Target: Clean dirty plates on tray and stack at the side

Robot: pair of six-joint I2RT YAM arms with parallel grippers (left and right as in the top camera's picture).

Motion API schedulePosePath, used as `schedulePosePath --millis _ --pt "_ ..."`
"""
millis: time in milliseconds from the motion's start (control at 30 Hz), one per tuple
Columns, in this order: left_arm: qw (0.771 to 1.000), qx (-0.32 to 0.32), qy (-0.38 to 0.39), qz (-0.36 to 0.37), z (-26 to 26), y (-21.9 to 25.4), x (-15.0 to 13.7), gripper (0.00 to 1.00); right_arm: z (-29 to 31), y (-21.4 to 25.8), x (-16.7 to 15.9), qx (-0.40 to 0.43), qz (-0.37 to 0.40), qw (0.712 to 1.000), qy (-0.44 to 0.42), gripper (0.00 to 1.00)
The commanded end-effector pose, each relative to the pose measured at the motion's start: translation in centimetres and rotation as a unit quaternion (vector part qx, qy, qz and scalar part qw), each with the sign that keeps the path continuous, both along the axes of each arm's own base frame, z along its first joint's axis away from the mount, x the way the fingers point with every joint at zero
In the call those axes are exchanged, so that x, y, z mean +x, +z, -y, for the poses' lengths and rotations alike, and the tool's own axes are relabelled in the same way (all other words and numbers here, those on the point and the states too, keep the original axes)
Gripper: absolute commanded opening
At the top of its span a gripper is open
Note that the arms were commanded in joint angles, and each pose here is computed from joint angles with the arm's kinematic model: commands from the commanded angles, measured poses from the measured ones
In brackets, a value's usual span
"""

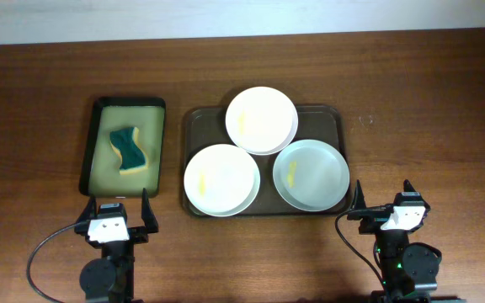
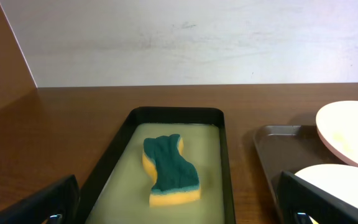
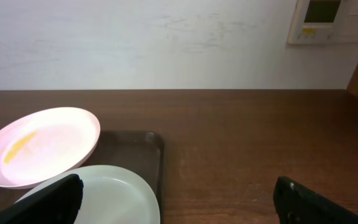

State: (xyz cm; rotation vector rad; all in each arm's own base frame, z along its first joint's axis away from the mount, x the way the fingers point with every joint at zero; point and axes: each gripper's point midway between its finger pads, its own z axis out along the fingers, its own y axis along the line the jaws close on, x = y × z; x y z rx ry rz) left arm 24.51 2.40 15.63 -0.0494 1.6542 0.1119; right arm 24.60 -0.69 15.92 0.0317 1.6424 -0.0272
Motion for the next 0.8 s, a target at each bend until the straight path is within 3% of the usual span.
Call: schedulePosePath --millis 0,233,333,400,533,667,767 --pt "1.0 0.008 -0.003 0.001 0.1 0.0 0.0 0.99 0.3 -0.5 0.0 0.005 -0.007 1.0 -0.007 0.98" --pt "1.0 0.008 -0.003 0.001 0.1 0.0 0.0 0.99 0.3 -0.5 0.0 0.005 -0.007 1.0 -0.007 0.98" --pt "0.996 -0.017 -0.057 0.066 2.0 3.2 0.1 0.99 0.3 -0.5 0.0 0.005 -0.007 1.0 -0.007 0.98" --pt "0.984 -0.025 -0.141 0.11 4.9 5.4 -0.4 0.99 0.3 -0.5 0.0 0.005 -0.007 1.0 -0.007 0.98" --pt "0.905 0.051 -0.344 0.243 11.7 11.4 -5.1 0.99 0.3 -0.5 0.0 0.005 -0.007 1.0 -0.007 0.98" --pt "0.877 0.093 -0.3 0.364 10.8 16.6 -7.7 0.99 0.3 -0.5 0.0 0.005 -0.007 1.0 -0.007 0.98" --pt "0.89 0.078 -0.178 0.412 6.9 20.8 -7.9 1.0 0.3 -0.5 0.0 0.005 -0.007 1.0 -0.007 0.98"
